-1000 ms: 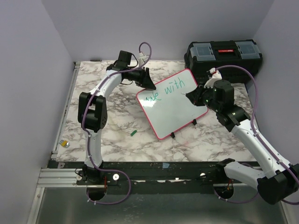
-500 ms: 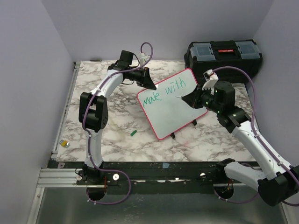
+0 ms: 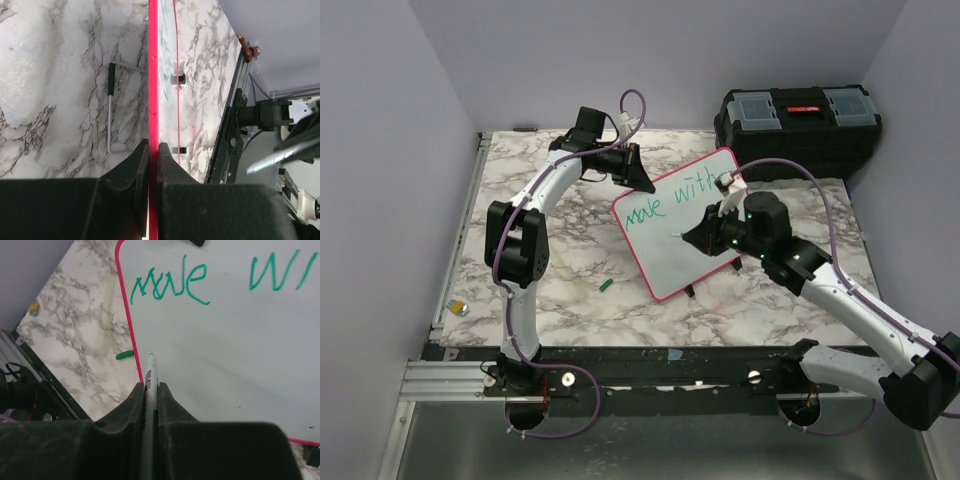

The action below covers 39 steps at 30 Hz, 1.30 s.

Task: Write a sentence on the whiteboard

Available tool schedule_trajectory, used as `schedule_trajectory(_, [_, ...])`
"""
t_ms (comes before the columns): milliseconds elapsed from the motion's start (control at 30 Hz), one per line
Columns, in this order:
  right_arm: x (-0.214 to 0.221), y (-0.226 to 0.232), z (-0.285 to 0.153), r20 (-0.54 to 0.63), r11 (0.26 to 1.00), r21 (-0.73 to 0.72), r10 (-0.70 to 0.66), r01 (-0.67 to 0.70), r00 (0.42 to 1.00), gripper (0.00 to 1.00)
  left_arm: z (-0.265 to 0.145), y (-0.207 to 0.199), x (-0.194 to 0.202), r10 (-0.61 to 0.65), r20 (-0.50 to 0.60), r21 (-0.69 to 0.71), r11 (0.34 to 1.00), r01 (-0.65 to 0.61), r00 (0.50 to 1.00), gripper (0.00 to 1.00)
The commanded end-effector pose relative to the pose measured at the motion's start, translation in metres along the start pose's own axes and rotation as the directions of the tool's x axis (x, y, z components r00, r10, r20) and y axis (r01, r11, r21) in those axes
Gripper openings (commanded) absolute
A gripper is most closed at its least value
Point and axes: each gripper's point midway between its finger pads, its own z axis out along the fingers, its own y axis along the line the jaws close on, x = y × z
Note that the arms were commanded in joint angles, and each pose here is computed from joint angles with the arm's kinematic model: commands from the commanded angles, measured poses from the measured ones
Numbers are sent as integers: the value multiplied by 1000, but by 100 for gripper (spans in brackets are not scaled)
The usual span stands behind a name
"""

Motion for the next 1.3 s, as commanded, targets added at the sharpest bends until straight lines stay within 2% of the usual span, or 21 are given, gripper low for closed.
schedule_trajectory(0, [12,4,15,-7,987,117,-111,111,994,1,-1,-9,-7,116,31,-83,990,-113,993,0])
schedule_trajectory(233, [26,20,32,29,978,156,-144,138,989,1,4,13,0,88,47,-152,985,-80,995,0])
schedule_trajectory(467, [42,42,54,29,955,212,-217,206,976,1,6,18,3,94,57,-148,985,-84,994,0])
schedule_trajectory(800, [43,38,72,20,941,268,-219,206,976,1,5,23,4,95,58,-158,984,-85,994,0])
schedule_trajectory(1267, [37,43,92,10,936,273,-235,223,972,1,3,25,6,96,59,-151,985,-86,994,0])
